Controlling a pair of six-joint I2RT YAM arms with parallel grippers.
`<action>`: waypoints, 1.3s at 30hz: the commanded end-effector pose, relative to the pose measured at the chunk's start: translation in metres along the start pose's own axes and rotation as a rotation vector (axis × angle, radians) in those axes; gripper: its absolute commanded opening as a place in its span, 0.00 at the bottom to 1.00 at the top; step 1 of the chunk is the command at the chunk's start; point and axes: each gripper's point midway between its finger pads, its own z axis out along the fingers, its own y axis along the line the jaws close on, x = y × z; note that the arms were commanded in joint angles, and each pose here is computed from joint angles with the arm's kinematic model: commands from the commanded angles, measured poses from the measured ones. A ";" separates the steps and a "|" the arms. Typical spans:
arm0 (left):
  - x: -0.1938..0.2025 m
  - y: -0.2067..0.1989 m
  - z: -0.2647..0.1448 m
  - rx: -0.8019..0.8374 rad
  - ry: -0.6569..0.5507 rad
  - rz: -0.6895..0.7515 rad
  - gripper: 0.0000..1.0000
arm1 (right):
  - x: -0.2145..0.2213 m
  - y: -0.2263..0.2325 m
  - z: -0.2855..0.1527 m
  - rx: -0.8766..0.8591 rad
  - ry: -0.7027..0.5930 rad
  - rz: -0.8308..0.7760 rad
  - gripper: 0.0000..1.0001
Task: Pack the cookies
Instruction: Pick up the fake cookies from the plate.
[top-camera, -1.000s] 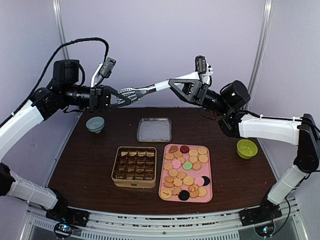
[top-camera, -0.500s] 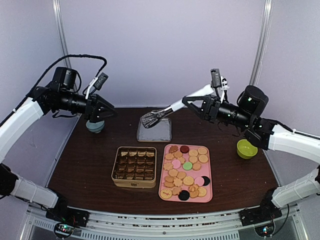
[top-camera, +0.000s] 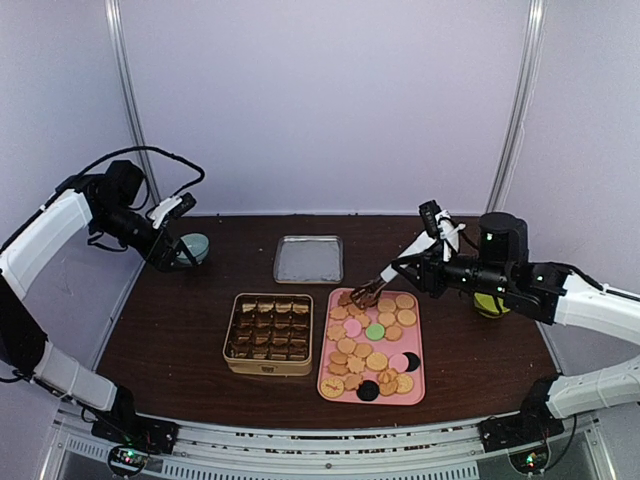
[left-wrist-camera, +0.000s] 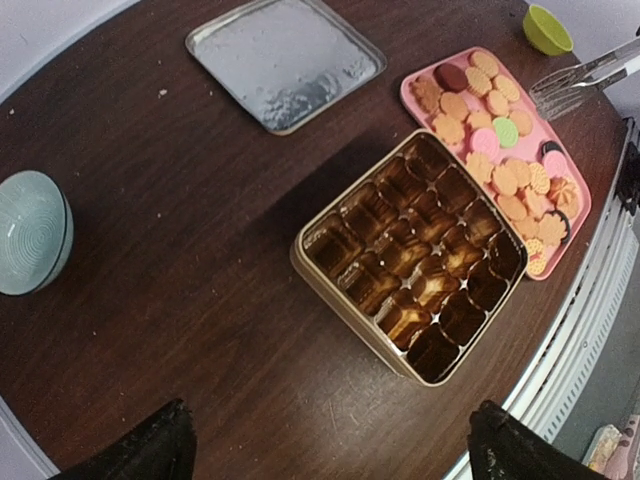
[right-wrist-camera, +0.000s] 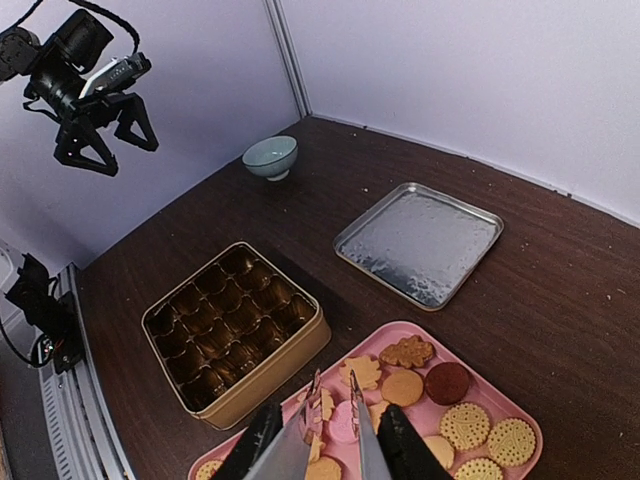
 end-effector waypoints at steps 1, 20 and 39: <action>0.030 0.006 0.008 -0.002 0.105 0.015 0.98 | 0.003 0.000 0.003 0.010 0.000 -0.015 0.31; 0.046 -0.001 0.001 -0.040 0.085 0.083 0.98 | 0.054 0.030 0.036 -0.023 0.162 -0.033 0.35; 0.041 -0.014 -0.002 0.014 0.042 0.084 0.98 | 0.060 0.037 0.051 -0.017 0.163 -0.043 0.41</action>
